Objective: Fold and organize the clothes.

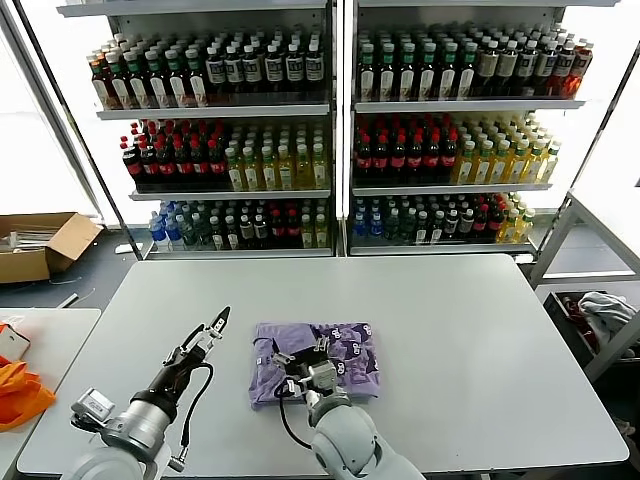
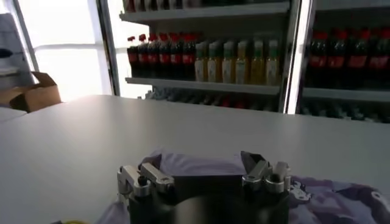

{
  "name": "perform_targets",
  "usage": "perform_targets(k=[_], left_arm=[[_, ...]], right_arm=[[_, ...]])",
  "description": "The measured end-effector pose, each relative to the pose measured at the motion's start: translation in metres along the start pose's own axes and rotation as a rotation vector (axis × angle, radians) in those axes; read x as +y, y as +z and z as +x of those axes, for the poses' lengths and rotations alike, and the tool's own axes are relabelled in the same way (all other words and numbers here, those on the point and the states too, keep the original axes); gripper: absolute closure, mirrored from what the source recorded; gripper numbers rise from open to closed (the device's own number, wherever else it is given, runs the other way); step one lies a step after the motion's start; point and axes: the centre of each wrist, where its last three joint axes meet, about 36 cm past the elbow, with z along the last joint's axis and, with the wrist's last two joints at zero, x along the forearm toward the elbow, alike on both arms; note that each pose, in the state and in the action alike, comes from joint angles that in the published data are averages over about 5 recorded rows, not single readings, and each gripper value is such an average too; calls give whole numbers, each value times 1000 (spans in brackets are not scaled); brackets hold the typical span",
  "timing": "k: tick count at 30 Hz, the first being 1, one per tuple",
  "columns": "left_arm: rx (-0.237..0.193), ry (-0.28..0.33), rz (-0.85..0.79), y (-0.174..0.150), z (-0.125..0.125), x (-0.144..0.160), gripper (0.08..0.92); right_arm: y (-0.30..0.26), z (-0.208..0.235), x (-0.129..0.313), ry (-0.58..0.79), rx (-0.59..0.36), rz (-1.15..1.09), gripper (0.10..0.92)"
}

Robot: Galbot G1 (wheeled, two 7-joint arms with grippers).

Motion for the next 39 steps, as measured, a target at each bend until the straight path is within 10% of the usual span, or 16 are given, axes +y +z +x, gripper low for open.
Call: perform_targets(k=[17,30,39], left_arm=[[-71,-54,-225,-15,14,14,177],[-218,-200,-654,-17,40,45,177],[-260,-185,-800,-10,53,52,177]], right_arm=[[-5,111,-101,160,-335,-21,200],[37,192,-159,320,-318,-13,200],[55,217,-166,339,-303,-4,200]])
